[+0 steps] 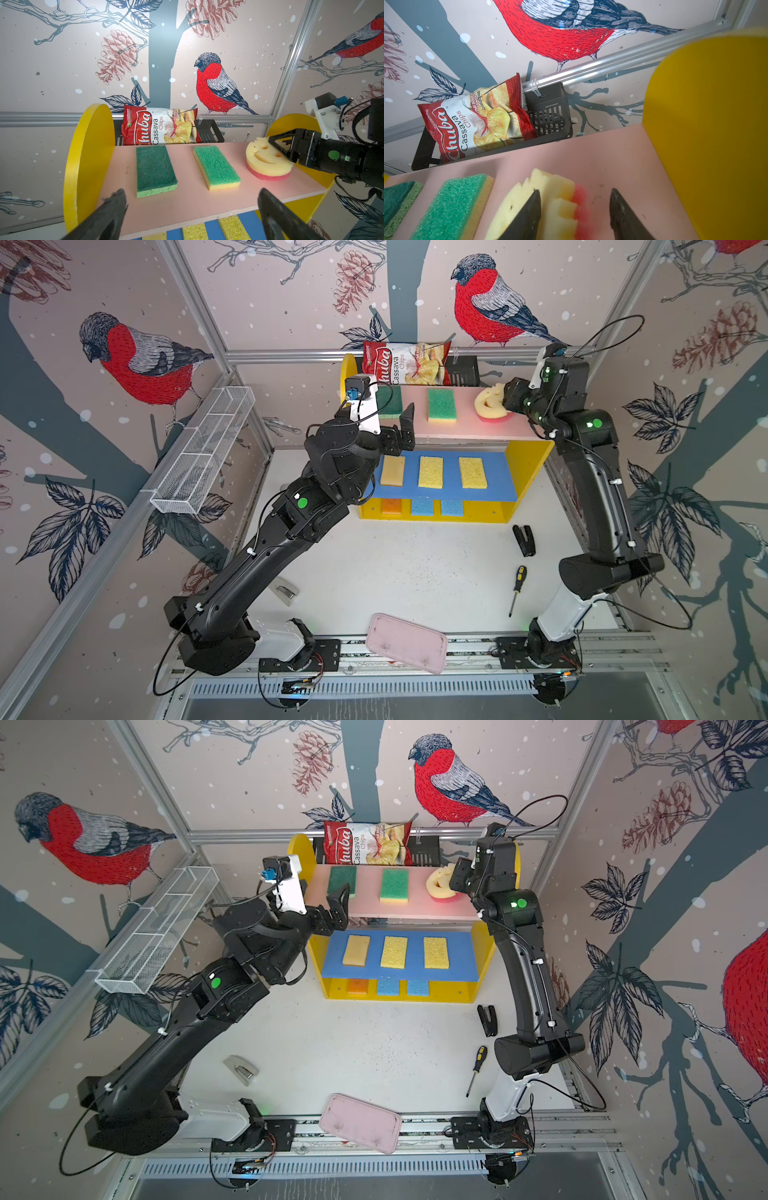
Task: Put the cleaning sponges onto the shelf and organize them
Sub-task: 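Lower the smiley sponge onto the pink shelf beside the green sponges with the right gripper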
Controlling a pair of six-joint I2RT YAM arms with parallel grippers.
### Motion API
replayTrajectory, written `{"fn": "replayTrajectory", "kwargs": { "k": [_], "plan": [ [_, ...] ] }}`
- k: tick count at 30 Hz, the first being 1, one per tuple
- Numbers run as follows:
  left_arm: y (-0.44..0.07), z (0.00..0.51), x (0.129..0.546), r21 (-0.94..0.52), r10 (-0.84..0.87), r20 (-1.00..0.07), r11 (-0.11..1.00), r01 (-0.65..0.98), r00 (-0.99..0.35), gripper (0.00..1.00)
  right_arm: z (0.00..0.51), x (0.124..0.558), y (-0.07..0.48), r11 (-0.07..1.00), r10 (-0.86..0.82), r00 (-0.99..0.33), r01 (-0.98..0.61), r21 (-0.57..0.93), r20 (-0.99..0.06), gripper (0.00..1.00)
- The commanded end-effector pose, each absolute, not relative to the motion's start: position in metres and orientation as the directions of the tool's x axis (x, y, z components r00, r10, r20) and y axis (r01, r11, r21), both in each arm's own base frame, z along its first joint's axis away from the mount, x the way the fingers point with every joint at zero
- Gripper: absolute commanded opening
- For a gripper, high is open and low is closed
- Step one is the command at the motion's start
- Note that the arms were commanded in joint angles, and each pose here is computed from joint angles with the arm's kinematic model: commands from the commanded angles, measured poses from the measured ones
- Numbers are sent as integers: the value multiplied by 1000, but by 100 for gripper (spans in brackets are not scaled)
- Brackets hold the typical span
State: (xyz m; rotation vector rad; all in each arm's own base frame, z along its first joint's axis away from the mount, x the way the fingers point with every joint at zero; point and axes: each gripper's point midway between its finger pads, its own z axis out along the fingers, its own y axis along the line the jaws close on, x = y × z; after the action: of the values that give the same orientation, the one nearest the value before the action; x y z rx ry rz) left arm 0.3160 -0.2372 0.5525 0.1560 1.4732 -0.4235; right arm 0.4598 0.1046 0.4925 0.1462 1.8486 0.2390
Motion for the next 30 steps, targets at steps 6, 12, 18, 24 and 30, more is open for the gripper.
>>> {"fn": "replayTrajectory", "kwargs": {
  "k": [6, 12, 18, 24, 30],
  "plan": [
    [-231, 561, 314, -175, -212, -975, 917, 358, 68, 97, 498, 455, 106, 967, 228, -279, -46, 250, -933, 61],
    [-231, 560, 314, -177, -213, -975, 916, 359, 63, 97, 467, 465, 116, 964, 223, -351, -60, 259, -910, 62],
    [-227, 562, 312, -179, -218, -973, 918, 353, 71, 97, 466, 469, 116, 964, 224, -348, -57, 259, -910, 73],
    [-227, 560, 312, -174, -211, -975, 921, 349, 69, 97, 468, 468, 120, 964, 209, -348, -85, 253, -914, 91],
    [-226, 562, 311, -176, -214, -974, 920, 349, 73, 98, 467, 470, 120, 964, 206, -345, -87, 250, -916, 100]
  ]
}}
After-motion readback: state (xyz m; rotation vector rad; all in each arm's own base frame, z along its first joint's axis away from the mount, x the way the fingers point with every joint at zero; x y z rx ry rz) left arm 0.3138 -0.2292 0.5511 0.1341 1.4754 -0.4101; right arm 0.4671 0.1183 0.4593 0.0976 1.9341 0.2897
